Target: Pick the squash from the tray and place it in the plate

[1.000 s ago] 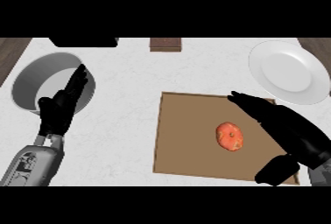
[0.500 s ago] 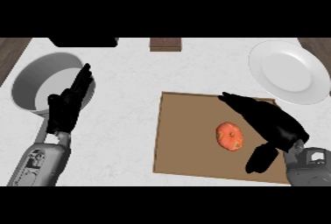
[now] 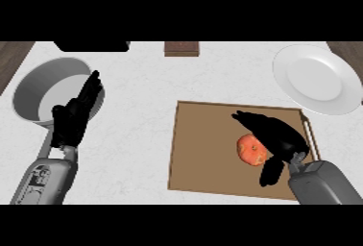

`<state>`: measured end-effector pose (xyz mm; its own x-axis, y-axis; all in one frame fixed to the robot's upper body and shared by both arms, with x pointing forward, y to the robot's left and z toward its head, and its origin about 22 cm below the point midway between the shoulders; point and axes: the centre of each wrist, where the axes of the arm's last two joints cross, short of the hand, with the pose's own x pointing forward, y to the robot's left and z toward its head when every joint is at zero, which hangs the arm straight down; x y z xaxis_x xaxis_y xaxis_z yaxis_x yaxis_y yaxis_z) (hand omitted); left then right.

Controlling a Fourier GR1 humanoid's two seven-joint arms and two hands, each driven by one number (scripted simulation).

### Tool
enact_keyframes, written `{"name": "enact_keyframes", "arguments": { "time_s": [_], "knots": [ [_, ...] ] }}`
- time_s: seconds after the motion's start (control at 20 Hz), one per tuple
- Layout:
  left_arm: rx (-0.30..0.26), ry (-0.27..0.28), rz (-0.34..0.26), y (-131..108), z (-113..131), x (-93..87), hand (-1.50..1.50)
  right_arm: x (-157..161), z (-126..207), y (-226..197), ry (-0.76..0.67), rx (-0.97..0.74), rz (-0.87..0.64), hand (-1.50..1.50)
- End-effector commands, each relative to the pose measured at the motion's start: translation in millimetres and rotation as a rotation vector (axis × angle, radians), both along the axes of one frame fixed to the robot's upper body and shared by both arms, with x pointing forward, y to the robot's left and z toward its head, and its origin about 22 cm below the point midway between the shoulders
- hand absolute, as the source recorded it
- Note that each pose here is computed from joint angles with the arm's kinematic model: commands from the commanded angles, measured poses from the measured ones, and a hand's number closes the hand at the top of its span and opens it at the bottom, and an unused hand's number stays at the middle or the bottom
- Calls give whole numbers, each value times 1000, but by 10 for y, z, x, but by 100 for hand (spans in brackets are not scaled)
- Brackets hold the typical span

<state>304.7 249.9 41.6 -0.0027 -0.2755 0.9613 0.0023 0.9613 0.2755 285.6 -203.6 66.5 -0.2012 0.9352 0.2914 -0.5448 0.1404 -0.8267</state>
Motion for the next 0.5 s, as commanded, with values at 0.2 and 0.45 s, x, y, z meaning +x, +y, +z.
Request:
{"name": "enact_keyframes", "arguments": {
  "time_s": [0.2,0.45],
  "knots": [
    [0,1,8,83,-197,-145,0,-78,-362,-75,29,-28,-6,-150],
    [3,4,7,68,56,135,0,130,-346,-94,33,-51,-13,-150]
  ]
}}
